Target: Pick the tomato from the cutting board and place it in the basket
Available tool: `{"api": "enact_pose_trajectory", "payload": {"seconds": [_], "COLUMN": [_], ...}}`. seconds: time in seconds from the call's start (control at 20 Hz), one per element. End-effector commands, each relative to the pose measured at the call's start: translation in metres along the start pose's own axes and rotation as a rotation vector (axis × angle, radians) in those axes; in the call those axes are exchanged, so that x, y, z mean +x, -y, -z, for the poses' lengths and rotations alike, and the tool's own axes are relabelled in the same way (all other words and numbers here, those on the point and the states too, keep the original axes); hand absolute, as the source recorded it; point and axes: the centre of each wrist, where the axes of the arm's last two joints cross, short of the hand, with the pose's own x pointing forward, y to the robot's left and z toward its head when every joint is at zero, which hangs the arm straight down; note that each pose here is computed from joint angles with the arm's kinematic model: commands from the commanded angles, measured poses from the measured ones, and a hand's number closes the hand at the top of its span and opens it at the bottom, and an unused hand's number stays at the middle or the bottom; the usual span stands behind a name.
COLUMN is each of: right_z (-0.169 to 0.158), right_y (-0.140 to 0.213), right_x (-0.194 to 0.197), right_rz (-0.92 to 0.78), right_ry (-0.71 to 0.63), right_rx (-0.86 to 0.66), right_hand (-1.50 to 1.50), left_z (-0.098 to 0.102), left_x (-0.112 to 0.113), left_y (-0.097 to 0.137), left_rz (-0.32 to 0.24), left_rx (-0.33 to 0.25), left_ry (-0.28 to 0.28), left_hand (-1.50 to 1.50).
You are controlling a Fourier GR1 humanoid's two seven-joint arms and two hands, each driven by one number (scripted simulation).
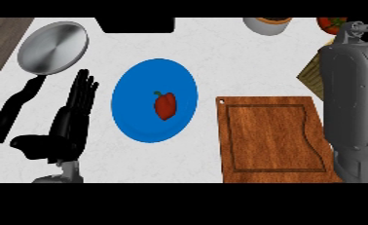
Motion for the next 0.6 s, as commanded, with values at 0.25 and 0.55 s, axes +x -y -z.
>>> {"api": "enact_pose_trajectory", "payload": {"seconds": [0.25, 0.55], "right_z": [0.033, 0.033], "right_y": [0.027, -0.003], "right_x": [-0.059, -0.106], "right_rz": [-0.081, -0.177], "right_ry": [-0.096, -0.118], "right_rx": [0.015, 0.076], "right_hand": [1.50, 1.50], "left_z": [-0.001, -0.015], "left_x": [0.002, 0.002], "left_y": [-0.009, -0.011], "left_rz": [0.001, -0.013], "left_rx": [-0.011, -0.009], "left_ry": [-0.018, 0.009], "left_hand": [0.00, 0.00]}}
